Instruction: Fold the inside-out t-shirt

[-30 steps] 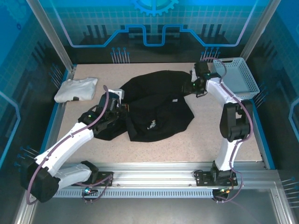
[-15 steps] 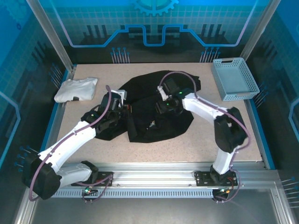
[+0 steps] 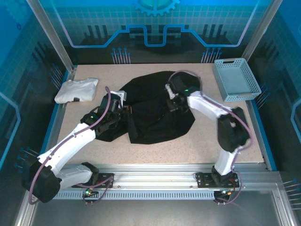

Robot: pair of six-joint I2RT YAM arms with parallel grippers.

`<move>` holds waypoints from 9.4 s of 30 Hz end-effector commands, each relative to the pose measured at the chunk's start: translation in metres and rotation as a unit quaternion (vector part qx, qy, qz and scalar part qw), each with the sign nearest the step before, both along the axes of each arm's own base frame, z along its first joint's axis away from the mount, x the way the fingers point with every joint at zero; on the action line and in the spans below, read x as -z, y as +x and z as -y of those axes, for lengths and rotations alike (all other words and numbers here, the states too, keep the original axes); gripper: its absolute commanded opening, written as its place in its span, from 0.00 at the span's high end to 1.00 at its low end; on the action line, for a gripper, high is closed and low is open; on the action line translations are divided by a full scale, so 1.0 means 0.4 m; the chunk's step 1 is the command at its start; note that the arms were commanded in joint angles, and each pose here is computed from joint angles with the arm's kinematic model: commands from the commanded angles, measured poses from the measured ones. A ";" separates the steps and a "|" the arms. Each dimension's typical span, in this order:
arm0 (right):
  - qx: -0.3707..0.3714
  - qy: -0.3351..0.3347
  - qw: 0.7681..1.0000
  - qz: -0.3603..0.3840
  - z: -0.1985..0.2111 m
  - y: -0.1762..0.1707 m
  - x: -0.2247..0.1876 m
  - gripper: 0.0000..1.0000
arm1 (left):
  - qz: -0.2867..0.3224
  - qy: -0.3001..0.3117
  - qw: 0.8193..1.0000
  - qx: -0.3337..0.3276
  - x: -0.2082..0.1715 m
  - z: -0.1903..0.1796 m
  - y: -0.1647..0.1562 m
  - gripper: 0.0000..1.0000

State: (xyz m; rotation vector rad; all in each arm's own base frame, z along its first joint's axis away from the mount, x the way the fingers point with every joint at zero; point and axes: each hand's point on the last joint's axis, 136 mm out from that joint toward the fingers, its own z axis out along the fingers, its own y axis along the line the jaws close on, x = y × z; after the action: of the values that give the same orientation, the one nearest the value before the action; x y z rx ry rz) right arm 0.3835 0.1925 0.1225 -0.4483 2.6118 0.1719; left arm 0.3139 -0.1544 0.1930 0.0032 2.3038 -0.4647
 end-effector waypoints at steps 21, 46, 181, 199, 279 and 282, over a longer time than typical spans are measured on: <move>0.077 -0.026 0.997 0.015 0.170 -0.324 0.062 0.51 | -0.045 -0.050 0.998 -0.008 0.105 0.000 -0.047 1.00; 0.093 -0.139 0.977 -0.135 0.204 -0.368 0.171 0.43 | -0.039 -0.040 0.998 -0.011 0.101 -0.014 -0.054 1.00; -0.034 0.028 0.990 -0.137 -0.225 -0.314 0.286 0.61 | 0.167 0.019 0.982 -0.087 -0.411 -0.150 0.009 1.00; 0.097 0.066 0.992 -0.048 0.097 0.129 0.087 0.61 | 0.077 -0.116 0.990 0.008 -0.233 -0.020 -0.050 1.00; 0.046 0.192 0.792 0.577 0.300 -0.172 -1.243 1.00 | 0.475 -0.087 0.864 -0.143 -1.106 -0.292 -0.013 1.00; 0.034 0.196 0.783 0.589 0.306 -0.276 -1.265 1.00 | 0.493 -0.116 0.855 -0.116 -1.127 -0.278 -0.100 1.00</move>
State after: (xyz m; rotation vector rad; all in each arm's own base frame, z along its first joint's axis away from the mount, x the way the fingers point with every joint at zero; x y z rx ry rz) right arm 0.2971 0.0718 0.6269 -0.1521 1.3047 0.3047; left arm 0.2884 -0.0344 0.6383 -0.1750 1.2427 -0.4027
